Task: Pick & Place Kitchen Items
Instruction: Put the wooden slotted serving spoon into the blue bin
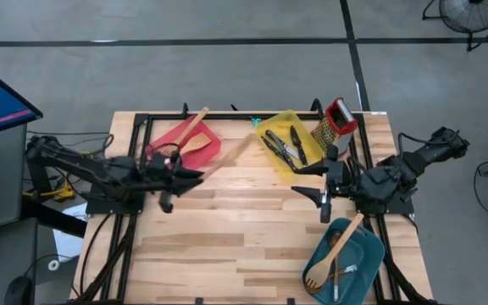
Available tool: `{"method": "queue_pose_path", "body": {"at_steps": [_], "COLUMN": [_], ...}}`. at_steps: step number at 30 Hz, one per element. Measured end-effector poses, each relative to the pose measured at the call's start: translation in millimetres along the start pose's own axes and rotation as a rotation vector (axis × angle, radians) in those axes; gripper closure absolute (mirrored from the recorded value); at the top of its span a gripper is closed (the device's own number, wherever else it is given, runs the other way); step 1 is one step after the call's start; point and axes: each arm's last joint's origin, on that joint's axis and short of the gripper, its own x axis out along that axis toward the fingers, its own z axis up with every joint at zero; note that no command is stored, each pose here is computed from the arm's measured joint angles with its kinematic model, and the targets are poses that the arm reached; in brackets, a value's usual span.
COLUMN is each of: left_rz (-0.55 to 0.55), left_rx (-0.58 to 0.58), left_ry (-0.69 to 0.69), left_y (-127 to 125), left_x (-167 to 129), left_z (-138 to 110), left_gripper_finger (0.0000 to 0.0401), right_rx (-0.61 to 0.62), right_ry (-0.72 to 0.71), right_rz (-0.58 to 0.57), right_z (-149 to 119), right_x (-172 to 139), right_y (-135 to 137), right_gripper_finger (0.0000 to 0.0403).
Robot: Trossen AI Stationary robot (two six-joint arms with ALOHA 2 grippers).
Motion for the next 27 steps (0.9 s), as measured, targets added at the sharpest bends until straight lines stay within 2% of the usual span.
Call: {"method": "queue_pose_path", "body": {"at_steps": [13,27], "left_rz": [-0.366,-0.425], "left_rx": [-0.051,-0.035], "left_ry": [-0.197,-0.276], "left_y": [-12.5,-15.0], "left_x": [-17.5,-20.5], "left_z": [32.6,40.3], "left_gripper_finger": [0.0348,0.0347], "right_rx": [-0.047,-0.131], "right_ry": [-0.025,-0.214], "right_rz": [-0.018,-0.078], "right_z": [-0.5,5.9], "right_x": [14.6,67.9], "right_y": [7.6,26.8], "right_gripper_finger": [0.0187,0.0187]}}
